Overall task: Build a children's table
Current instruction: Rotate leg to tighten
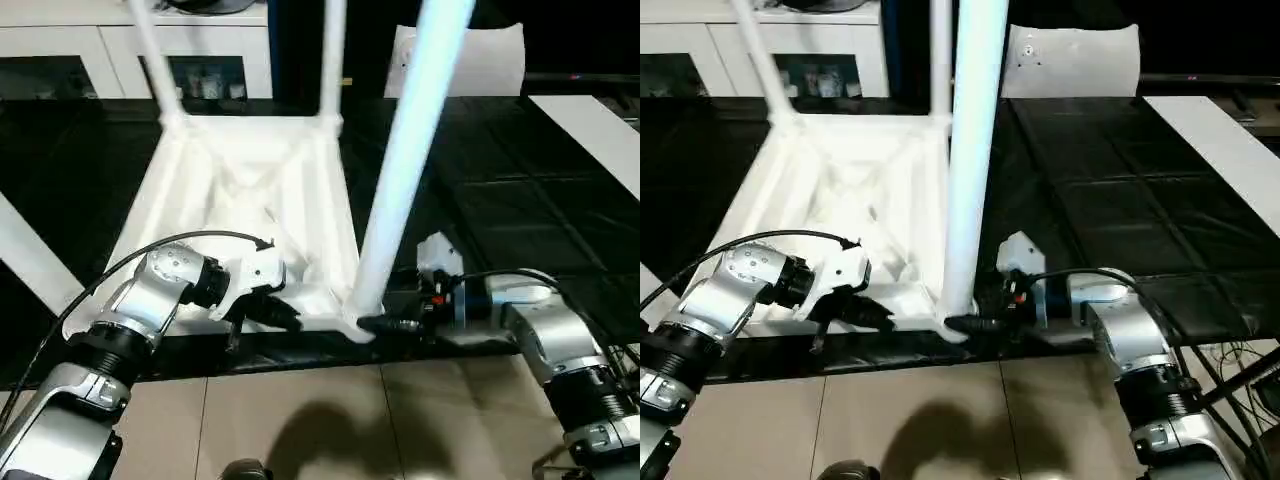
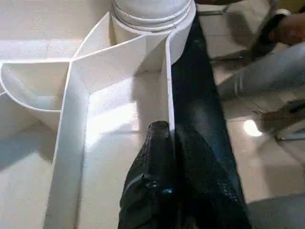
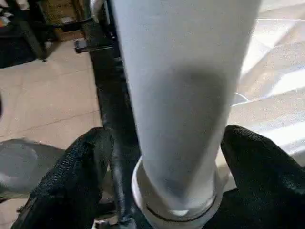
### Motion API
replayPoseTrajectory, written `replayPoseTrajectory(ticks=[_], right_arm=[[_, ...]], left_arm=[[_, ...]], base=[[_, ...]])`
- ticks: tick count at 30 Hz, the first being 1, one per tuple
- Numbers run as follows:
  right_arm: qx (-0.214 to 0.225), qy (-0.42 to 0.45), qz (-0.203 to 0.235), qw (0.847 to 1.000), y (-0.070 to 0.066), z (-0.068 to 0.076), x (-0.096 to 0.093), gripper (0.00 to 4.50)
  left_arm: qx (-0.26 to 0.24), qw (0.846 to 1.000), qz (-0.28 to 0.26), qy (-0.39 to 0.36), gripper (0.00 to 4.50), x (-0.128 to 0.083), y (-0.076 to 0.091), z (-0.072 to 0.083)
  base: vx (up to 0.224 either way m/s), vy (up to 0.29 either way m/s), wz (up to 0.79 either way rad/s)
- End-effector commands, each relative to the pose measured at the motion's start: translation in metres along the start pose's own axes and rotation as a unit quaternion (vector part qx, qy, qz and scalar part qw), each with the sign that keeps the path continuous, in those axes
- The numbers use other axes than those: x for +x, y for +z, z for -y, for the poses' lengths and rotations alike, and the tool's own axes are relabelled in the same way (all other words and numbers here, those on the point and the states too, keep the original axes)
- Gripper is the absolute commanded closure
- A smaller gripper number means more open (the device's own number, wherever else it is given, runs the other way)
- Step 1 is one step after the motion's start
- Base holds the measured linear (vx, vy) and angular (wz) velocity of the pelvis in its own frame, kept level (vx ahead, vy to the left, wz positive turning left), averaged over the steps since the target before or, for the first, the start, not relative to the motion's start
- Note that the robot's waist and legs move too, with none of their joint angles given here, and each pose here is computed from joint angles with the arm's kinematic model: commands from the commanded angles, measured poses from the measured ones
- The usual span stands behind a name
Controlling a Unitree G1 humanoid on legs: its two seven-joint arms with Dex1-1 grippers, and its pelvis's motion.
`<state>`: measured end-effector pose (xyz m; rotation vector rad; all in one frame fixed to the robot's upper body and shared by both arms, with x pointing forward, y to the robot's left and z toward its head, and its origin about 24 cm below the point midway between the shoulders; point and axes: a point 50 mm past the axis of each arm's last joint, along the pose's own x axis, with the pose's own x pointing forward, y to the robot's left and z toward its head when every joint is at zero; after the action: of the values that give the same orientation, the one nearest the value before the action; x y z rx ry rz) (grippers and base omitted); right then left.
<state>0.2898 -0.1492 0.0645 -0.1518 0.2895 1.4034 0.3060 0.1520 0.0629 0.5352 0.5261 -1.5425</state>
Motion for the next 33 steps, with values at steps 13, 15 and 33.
replayPoseTrajectory(ticks=[13,15,33], right_arm=[[0.029,0.053,-0.002,0.998,-0.001,0.000,-0.005,1.88],[0.027,0.053,-0.002,0.998,-0.001,0.000,-0.005,2.07],[0.068,-0.078,0.042,0.994,0.003,0.000,0.025,2.57]], left_arm=[[0.030,0.998,-0.022,-0.059,4.50,0.008,0.002,0.005],[0.029,0.998,-0.021,-0.059,4.50,0.008,0.002,0.006],[-0.069,0.994,0.045,0.071,4.50,0.019,0.011,-0.009]], base=[[0.000,0.000,0.00],[0.000,0.000,0.00],[0.000,0.000,0.00]])
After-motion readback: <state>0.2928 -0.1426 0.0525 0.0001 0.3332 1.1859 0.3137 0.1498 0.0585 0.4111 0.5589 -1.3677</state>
